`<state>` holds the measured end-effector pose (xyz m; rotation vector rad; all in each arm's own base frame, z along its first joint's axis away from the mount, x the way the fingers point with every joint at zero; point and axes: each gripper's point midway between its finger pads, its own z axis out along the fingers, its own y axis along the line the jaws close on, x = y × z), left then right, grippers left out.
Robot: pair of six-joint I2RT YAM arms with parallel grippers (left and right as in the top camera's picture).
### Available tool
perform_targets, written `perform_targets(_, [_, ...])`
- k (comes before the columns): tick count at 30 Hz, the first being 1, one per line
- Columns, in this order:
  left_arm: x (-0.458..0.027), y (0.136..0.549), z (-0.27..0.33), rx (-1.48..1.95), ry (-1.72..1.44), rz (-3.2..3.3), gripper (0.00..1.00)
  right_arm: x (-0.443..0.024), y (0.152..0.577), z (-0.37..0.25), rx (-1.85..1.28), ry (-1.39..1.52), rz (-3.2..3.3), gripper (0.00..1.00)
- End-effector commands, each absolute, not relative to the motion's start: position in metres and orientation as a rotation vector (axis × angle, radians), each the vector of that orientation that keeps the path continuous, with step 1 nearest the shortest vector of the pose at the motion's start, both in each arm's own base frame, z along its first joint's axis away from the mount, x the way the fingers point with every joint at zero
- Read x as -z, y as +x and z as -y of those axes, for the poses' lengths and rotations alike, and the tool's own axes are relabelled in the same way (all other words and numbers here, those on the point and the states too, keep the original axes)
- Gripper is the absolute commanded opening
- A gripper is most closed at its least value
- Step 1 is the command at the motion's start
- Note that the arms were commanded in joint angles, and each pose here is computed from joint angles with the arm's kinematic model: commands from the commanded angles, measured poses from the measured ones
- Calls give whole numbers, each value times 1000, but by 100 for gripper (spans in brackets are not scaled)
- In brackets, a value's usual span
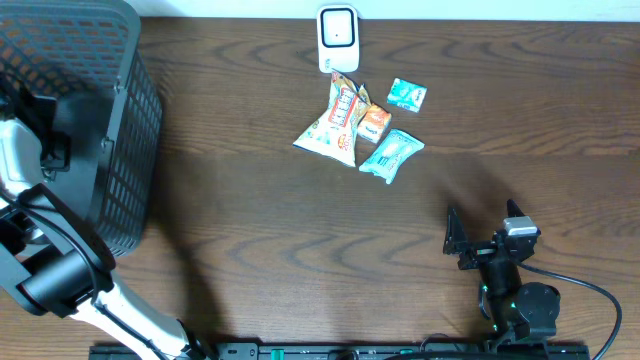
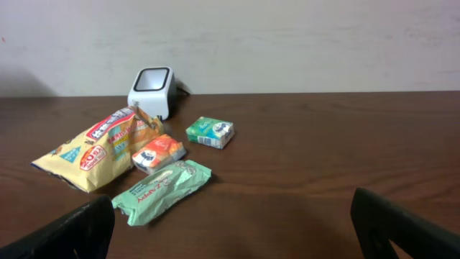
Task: Scan the item barcode
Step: 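Grasp the dark green round tin with the left gripper and lift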
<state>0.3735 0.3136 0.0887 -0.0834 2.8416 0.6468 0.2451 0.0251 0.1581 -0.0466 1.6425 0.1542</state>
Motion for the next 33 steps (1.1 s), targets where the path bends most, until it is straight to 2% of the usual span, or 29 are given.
perform_targets(1, [-79, 369, -314, -574, -135, -2843, 70, -158, 245, -24, -139, -51, -1643, 99])
perform_targets(5, [-75, 373, -307, -469, -158, -2817, 70, -158, 245, -24, -139, -51, -1643, 99])
perform_targets(19, [-46, 376, -310, -446, -160, -2844, 66, -158, 245, -24, -139, -51, -1643, 99])
perform_targets(20, [-43, 377, -311, -445, -160, -2846, 65, -158, 245, -24, -139, -51, -1643, 99])
perform_targets(23, [-42, 379, -312, -450, -160, -2838, 52, -158, 245, -24, -140, -51, -1643, 99])
perform_targets(28, [-42, 380, -313, -451, -175, -2832, 51, -158, 245, -24, -139, -51, -1643, 99])
perform_targets(33, [-45, 380, -313, -441, -269, -2809, 34, -158, 245, -24, -140, -51, -1643, 99])
